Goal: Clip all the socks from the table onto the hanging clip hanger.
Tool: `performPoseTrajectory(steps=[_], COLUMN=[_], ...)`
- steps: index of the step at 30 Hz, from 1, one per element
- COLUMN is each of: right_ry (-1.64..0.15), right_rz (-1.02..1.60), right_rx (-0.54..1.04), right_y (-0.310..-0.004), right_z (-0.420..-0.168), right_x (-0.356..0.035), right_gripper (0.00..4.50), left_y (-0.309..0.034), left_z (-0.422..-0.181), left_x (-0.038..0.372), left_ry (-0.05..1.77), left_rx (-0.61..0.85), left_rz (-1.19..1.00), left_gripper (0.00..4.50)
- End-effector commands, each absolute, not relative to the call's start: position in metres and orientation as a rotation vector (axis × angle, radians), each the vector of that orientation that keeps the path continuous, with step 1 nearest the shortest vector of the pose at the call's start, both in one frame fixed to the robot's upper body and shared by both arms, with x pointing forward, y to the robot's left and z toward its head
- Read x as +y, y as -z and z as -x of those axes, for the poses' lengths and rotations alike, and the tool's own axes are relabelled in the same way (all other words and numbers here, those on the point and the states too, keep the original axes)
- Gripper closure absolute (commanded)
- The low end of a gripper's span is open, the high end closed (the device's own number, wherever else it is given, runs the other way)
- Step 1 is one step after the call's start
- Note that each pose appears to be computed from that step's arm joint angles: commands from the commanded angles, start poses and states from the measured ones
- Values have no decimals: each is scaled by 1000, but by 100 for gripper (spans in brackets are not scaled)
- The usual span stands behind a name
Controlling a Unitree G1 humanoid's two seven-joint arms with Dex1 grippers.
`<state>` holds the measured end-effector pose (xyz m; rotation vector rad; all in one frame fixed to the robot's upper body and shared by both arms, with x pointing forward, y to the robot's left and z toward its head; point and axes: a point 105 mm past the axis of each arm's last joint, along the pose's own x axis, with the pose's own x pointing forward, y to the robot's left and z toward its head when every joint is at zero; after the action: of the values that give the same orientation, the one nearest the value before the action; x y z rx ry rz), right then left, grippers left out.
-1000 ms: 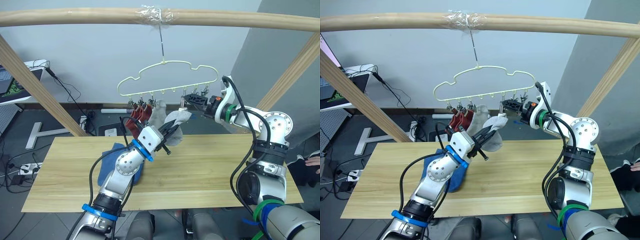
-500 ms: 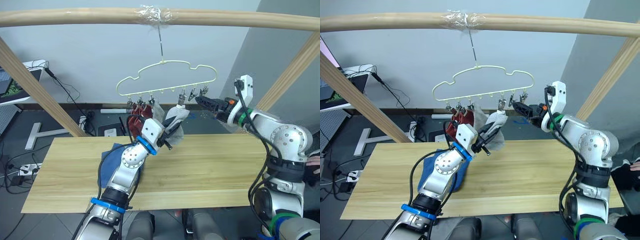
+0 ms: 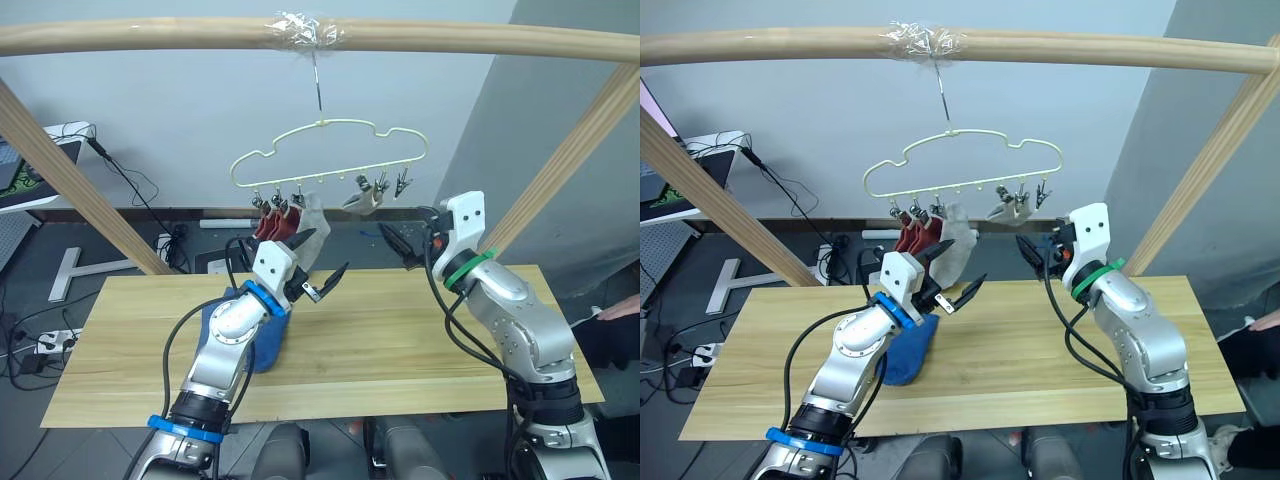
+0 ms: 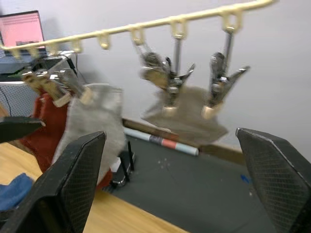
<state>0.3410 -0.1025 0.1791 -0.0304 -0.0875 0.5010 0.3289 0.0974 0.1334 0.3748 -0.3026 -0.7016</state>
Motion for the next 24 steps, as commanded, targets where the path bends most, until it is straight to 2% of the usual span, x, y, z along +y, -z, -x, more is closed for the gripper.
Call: performPoseTrajectory(steps=[1, 5, 11, 15, 24], right_ry=[-454, -429, -422, -416, -388], right_rz=[99, 116, 87, 91, 67], right_rx=[-211, -225, -230, -246, -276], right_y=[-196, -193, -189, -193, -199], right_z=[-340, -343, -347, -353, -366], right_x=[-103, -100, -95, -91, -85], right_gripper=[63, 203, 203, 303, 303], left_y=[-157, -162, -165, -172, -175], left_z=[-325, -320, -319, -319, -318], left_x=[113, 129, 134, 129, 131], left_ry=[649, 606, 587, 582, 584], left_rx=[-348, -323, -316, -336, -344], left_rz=[-363, -351, -352, -344, -348], left_gripper=[0, 0, 0, 0, 0])
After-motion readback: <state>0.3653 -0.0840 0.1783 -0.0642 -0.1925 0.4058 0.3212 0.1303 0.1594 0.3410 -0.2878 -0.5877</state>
